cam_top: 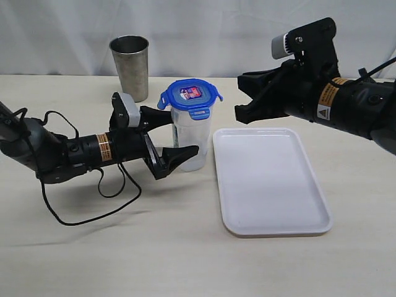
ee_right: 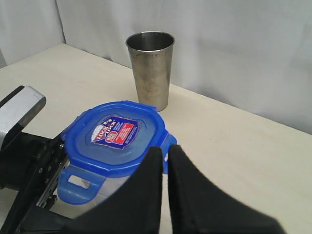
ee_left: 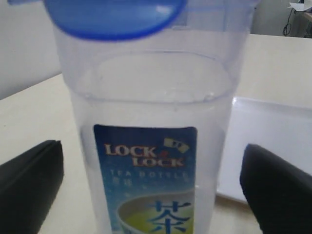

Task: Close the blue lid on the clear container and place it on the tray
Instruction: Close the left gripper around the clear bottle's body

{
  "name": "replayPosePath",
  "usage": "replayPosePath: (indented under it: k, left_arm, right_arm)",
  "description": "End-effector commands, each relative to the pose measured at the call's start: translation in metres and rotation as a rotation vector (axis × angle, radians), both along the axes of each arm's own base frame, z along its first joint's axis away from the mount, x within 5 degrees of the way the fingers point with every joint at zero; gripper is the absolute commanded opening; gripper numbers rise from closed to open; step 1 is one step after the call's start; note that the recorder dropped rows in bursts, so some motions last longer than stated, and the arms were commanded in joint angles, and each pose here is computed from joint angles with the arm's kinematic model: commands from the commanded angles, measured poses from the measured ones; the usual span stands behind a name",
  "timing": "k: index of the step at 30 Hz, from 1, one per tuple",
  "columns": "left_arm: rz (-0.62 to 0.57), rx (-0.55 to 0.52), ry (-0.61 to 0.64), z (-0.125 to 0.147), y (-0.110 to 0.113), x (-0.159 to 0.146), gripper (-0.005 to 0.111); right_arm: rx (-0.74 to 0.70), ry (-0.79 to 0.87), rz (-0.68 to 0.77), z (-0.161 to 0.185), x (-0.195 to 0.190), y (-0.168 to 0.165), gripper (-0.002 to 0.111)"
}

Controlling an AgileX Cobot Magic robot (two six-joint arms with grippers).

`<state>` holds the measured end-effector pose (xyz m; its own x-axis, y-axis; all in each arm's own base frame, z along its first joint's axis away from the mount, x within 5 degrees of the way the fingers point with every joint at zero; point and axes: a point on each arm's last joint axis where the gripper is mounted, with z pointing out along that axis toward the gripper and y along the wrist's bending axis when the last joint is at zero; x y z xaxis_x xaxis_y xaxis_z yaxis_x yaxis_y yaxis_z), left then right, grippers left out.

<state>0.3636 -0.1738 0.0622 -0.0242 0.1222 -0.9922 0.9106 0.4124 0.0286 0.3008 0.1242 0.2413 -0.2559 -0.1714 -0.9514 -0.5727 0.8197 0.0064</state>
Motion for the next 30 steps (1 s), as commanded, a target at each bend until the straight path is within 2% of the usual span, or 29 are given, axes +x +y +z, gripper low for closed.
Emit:
replayPosePath:
  k: [1,11,21,30]
  left_arm:
    - [-0.010,-0.009,-0.027,0.002,-0.006,0.001,0.092]
    - [-0.025,-0.022,-0.001,-0.004,-0.010,0.007,0.092]
    - [-0.063,-0.023,-0.044,0.002,-0.031,0.012,0.092]
    - [-0.056,-0.035,-0.035,-0.003,-0.032,0.016,0.092]
  right_arm:
    - [0.003,-0.003,0.002,0.002,-0.002,0.000,0.004]
    - [0.004,-0.002,0.001,0.002,-0.002,0.000,0.004]
    - [0.010,0.002,-0.001,0.002,-0.002,0.000,0.004]
    - [0.011,0.000,0.000,0.002,-0.002,0.000,0.004]
